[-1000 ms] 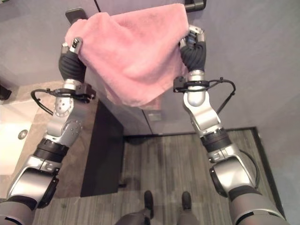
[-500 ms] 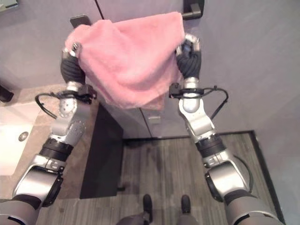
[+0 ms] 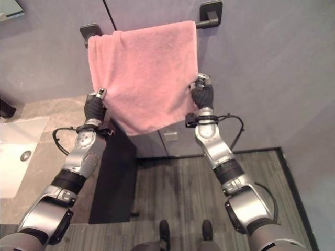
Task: Put brush and paste in cup on sink, flatten towel.
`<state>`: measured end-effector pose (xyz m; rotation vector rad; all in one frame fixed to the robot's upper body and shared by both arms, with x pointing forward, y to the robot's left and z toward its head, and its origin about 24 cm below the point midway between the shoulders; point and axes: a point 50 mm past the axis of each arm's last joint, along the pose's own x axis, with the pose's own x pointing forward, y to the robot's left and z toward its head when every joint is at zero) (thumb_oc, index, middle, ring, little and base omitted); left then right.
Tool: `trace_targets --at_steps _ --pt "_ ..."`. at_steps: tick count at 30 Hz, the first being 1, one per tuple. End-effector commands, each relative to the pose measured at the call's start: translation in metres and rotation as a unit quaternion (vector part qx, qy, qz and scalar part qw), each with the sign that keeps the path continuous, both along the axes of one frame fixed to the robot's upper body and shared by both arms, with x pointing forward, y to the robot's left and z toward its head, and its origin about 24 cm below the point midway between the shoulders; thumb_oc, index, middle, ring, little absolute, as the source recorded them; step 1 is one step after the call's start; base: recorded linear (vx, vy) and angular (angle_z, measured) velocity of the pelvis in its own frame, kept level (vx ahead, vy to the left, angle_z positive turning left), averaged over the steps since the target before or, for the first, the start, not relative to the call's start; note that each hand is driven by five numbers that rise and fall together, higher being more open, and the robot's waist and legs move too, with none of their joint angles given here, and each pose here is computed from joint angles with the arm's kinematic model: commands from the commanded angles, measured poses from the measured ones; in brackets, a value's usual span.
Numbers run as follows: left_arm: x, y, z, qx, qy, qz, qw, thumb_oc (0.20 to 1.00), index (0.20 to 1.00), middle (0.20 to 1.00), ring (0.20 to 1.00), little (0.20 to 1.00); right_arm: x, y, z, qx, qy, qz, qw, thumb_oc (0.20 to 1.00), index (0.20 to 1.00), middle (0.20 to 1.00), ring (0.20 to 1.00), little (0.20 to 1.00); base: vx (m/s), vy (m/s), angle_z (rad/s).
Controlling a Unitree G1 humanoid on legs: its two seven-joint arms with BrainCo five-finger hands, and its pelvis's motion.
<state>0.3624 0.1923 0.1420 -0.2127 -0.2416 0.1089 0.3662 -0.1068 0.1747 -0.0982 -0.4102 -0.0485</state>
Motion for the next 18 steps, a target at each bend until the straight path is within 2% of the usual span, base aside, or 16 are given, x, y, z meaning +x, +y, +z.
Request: trace_targets --at_steps 1,18 --pt "0.003 0.023 -0.002 0.013 0.004 0.043 0.999 0.2 0.2 0.2 0.2 0.2 0.0 0.011 -0.005 0.023 0.006 0.027 0.999 0.2 0.2 0.2 0.2 0.2 0.0 0.0 0.0" --pt "0.007 0.047 0.022 0.071 -0.017 0.092 0.993 0.2 0.2 0.2 0.2 0.2 0.0 0.031 -0.018 0.035 0.04 0.066 0.996 0.2 0.2 0.2 0.2 0.2 0.0 0.0 0.0"
